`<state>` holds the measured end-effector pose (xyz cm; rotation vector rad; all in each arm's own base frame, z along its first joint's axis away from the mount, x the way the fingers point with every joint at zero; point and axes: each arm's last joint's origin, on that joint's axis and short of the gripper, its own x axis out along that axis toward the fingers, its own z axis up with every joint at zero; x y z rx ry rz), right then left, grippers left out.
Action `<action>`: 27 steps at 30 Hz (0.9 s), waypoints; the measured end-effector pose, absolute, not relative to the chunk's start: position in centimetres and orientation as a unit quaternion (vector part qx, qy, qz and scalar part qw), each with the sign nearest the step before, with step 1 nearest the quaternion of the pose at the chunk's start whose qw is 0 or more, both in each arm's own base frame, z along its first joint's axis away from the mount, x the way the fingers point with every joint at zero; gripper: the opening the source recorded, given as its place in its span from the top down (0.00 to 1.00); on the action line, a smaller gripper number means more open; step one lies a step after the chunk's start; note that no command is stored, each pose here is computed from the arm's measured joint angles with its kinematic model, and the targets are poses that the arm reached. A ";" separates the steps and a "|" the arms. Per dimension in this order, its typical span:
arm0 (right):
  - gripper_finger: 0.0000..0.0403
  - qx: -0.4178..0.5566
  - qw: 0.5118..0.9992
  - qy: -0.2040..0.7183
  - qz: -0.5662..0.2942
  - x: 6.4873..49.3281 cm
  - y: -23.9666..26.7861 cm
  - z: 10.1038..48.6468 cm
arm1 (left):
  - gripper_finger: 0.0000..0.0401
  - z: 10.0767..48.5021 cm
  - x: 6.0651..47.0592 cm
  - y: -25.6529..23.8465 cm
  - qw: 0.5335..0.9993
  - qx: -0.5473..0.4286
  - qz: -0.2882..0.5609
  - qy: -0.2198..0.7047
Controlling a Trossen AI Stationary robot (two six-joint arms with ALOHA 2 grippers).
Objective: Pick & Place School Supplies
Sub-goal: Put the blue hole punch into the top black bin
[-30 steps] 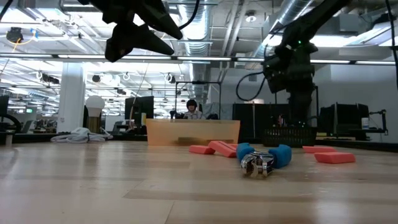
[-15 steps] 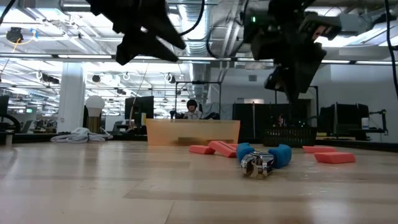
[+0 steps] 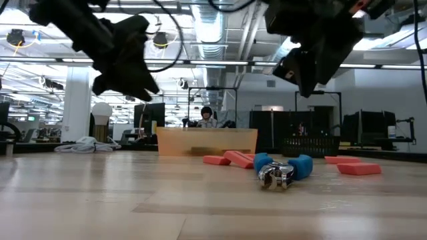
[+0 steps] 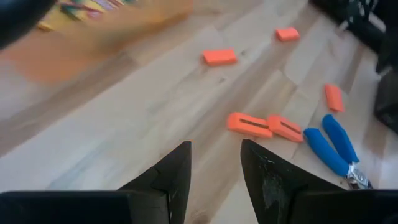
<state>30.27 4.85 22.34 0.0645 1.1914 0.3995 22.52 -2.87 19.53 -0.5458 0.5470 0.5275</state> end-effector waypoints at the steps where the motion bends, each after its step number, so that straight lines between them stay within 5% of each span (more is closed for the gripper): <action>1: 0.63 0.024 0.812 0.553 0.188 30.3 5.2 22.4 | 0.66 19.6 21.9 -2.7 0.894 -0.266 0.256 0.256; 10: 0.63 0.006 0.794 0.571 0.208 32.4 7.1 19.4 | 0.66 19.5 18.3 -1.6 0.897 -0.288 0.255 0.220; 27: 0.65 -0.011 0.727 0.630 0.271 36.1 9.3 14.3 | 0.66 18.8 18.1 -1.7 0.895 -0.286 0.237 0.248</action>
